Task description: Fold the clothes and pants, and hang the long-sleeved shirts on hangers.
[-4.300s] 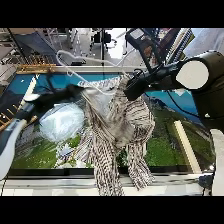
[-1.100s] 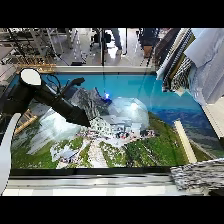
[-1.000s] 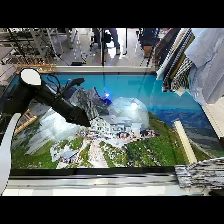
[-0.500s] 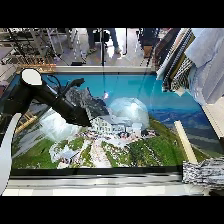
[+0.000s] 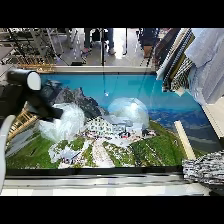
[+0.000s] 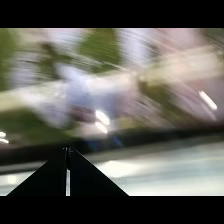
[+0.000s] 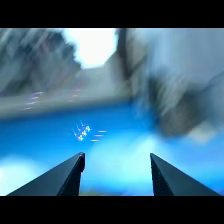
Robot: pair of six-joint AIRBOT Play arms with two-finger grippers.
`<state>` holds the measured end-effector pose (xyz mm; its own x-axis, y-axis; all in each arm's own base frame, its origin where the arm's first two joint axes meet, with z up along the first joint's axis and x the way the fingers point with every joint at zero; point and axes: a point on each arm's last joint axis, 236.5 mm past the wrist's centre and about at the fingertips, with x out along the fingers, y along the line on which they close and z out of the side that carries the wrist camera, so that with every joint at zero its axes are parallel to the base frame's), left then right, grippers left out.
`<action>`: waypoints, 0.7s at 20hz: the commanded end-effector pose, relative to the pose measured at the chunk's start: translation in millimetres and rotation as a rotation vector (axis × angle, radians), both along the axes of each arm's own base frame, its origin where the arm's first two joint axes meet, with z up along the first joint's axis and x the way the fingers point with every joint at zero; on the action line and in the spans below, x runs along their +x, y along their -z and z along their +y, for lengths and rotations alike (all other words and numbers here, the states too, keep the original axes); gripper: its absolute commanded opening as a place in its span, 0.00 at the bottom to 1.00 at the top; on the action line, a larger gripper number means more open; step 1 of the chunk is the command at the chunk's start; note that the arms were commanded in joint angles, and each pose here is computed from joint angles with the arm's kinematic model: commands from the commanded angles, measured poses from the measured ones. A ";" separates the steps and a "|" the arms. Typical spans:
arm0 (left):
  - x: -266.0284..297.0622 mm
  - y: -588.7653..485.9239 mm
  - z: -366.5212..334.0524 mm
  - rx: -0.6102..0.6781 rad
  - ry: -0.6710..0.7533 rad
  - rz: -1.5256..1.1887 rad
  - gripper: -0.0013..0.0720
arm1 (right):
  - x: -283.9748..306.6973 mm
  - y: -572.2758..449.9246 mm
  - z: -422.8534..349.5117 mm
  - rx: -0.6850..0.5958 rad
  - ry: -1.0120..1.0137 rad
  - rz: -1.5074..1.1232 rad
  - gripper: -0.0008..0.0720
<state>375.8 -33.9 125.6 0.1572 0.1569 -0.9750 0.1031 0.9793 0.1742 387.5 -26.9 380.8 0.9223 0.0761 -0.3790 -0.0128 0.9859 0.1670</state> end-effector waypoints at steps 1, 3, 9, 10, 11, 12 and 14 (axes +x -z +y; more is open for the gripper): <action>36.8 -97.6 94.7 0.268 -0.215 -0.466 0.04 | -38.9 157.2 179.9 0.032 -0.555 0.468 0.64; 40.6 -131.2 87.3 0.195 -0.198 -0.612 0.04 | 8.5 199.2 201.7 -0.145 -0.497 0.324 0.62; 28.2 -142.7 89.3 0.188 -0.209 -0.630 0.04 | 71.4 193.1 196.1 -0.309 -0.399 0.056 0.49; 28.4 -142.5 89.0 0.187 -0.209 -0.629 0.04 | 70.3 193.3 199.4 -0.295 -0.405 0.058 0.48; 28.4 -142.5 89.0 0.187 -0.209 -0.629 0.04 | 70.0 193.3 200.1 -0.291 -0.406 0.059 0.48; 28.4 -142.5 89.0 0.187 -0.208 -0.630 0.04 | 70.1 193.3 199.9 -0.291 -0.406 0.059 0.48; 28.4 -142.5 89.0 0.187 -0.208 -0.630 0.04 | 70.1 193.3 199.8 -0.292 -0.406 0.059 0.48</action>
<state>404.5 53.7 265.4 0.6278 0.3983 -0.6688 -0.2543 0.9170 0.3074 454.5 169.6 185.9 0.8045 0.3048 -0.5098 -0.4010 0.9119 -0.0875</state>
